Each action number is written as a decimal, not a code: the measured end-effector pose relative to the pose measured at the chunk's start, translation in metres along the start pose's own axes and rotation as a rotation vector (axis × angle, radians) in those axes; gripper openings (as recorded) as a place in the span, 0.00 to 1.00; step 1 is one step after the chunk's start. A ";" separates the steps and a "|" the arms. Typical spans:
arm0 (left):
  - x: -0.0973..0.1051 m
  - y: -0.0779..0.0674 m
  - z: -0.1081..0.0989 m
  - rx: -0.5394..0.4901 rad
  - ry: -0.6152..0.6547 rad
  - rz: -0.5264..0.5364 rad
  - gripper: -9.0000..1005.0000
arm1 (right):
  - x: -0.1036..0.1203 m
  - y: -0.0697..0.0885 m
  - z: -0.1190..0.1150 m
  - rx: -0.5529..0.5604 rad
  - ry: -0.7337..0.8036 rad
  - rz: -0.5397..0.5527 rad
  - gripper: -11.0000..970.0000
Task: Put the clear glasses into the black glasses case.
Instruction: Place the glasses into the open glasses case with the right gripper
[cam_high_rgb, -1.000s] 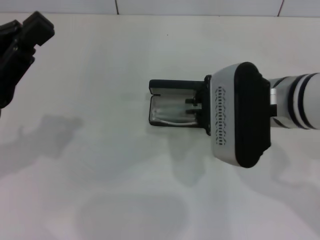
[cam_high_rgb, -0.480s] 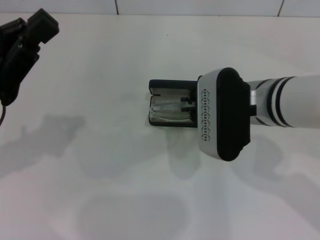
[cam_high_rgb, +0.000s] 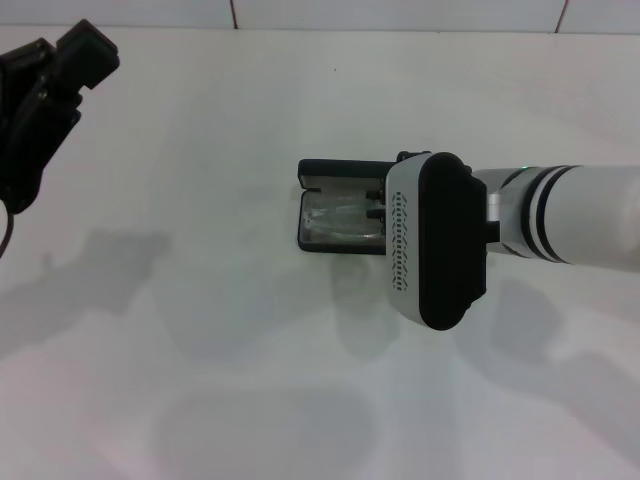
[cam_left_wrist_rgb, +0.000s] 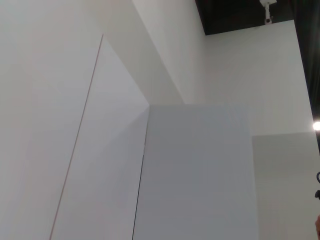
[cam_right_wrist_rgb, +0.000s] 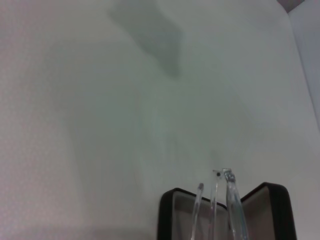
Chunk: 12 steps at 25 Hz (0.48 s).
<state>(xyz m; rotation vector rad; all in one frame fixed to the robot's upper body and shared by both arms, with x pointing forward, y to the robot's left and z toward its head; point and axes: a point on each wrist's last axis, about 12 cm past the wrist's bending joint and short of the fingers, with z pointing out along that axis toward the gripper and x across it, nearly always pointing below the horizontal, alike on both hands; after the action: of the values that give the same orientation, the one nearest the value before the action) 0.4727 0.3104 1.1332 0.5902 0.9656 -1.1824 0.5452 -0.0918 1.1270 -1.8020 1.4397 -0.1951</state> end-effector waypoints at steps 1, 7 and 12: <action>0.000 0.000 0.000 0.000 0.000 0.000 0.06 | 0.000 0.000 0.000 0.003 -0.001 0.003 0.17; 0.000 -0.001 -0.001 -0.001 -0.001 -0.001 0.06 | 0.005 0.002 0.003 0.013 -0.003 0.032 0.18; 0.000 -0.001 -0.001 -0.002 -0.002 -0.002 0.06 | 0.007 0.003 0.005 0.011 0.004 0.041 0.18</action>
<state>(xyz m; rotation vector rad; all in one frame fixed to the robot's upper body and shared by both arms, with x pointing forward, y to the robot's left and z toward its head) 0.4709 0.3108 1.1323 0.5870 0.9658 -1.1831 0.5486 -0.0956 1.1192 -1.7623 1.4741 -0.1853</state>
